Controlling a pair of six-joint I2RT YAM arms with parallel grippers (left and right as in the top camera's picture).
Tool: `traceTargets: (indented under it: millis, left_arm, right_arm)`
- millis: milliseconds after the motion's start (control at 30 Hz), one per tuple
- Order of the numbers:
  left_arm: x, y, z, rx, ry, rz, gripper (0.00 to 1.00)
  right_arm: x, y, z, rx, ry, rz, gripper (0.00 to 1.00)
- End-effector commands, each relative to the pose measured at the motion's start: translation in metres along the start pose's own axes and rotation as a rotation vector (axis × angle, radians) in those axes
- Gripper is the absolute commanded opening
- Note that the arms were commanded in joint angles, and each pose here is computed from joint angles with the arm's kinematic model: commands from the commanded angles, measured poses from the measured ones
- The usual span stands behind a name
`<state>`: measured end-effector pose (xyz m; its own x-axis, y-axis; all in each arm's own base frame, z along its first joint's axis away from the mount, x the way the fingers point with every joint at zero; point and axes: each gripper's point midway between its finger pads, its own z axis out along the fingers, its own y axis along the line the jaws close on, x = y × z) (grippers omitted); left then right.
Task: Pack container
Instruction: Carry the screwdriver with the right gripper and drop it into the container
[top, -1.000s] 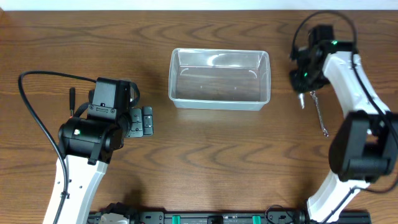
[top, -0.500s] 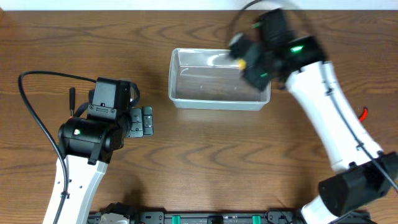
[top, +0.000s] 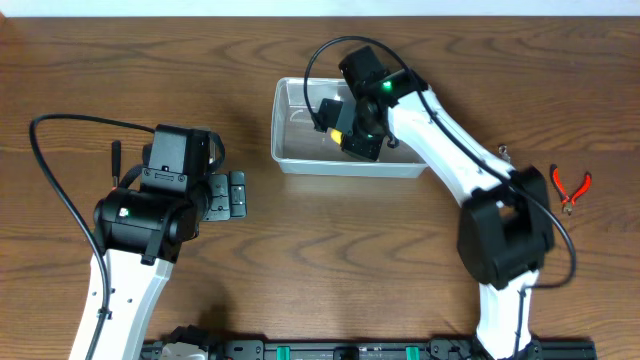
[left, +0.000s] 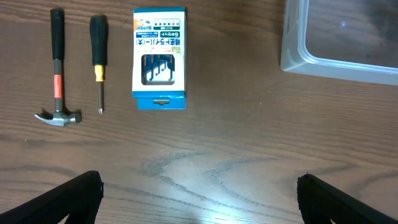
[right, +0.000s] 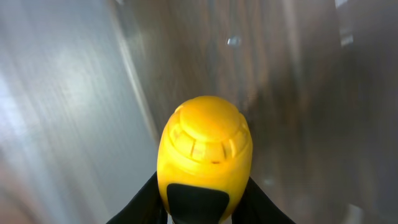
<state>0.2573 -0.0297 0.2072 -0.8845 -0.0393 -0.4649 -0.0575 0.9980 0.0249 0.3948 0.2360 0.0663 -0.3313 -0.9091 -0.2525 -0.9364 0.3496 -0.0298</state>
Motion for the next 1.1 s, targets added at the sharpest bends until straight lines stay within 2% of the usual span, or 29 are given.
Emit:
traceTargets:
  millis: [0,200,233,267,300,400,567,700,800,900,933,967,1067]
  left_arm:
    - [-0.002,0.004,-0.002,-0.018,-0.004,-0.020,0.98]
    - [0.001,0.004,-0.002,-0.020,0.007,-0.019,0.98]
    - [0.001,0.005,-0.002,-0.020,0.008,-0.019,0.98]
    - [0.001,0.005,-0.002,-0.020,0.009,-0.019,0.98]
    - [0.001,0.004,-0.002,-0.020,0.009,-0.019,0.98]
    - [0.001,0.004,-0.002,-0.020,0.009,-0.019,0.98]
    - [0.001,0.004,-0.002,-0.020,0.009,-0.019,0.98]
    - [0.001,0.005,-0.002,-0.020,0.008,-0.019,0.98]
    - [0.001,0.005,-0.002,-0.020,0.008,-0.018,0.98]
    - [0.001,0.005,-0.002,-0.020,0.008,-0.018,0.98]
    - [0.001,0.005,-0.002,-0.020,0.008,-0.018,0.98]
    - [0.001,0.005,-0.002,-0.020,0.008,-0.018,0.98]
    - [0.001,0.005,-0.002,-0.020,0.008,-0.018,0.98]
  right_arm:
    - [-0.002,-0.001,0.004,-0.056,-0.045,0.071,0.01]
    - [0.007,-0.004,0.013,-0.080,-0.026,0.094,0.04]
    - [0.008,-0.004,0.013,-0.082,-0.025,0.096,0.12]
    - [0.008,-0.003,0.013,-0.084,-0.024,0.097,0.31]
    - [0.009,-0.003,0.013,-0.085,-0.024,0.097,0.43]
    - [0.009,-0.003,0.013,-0.085,-0.023,0.097,0.49]
    - [0.009,-0.003,0.013,-0.085,-0.021,0.098,0.71]
    - [0.003,-0.009,0.000,-0.062,-0.043,0.147,0.73]
    - [-0.008,-0.020,-0.033,-0.019,-0.093,0.210,0.74]
    - [-0.006,-0.045,-0.092,0.087,-0.137,0.382,0.80]
    - [0.001,-0.054,-0.111,0.130,-0.140,0.452,0.83]
    - [0.013,-0.064,-0.135,0.183,-0.138,0.546,0.99]
    - [0.061,-0.082,-0.200,0.311,-0.129,0.814,0.99]
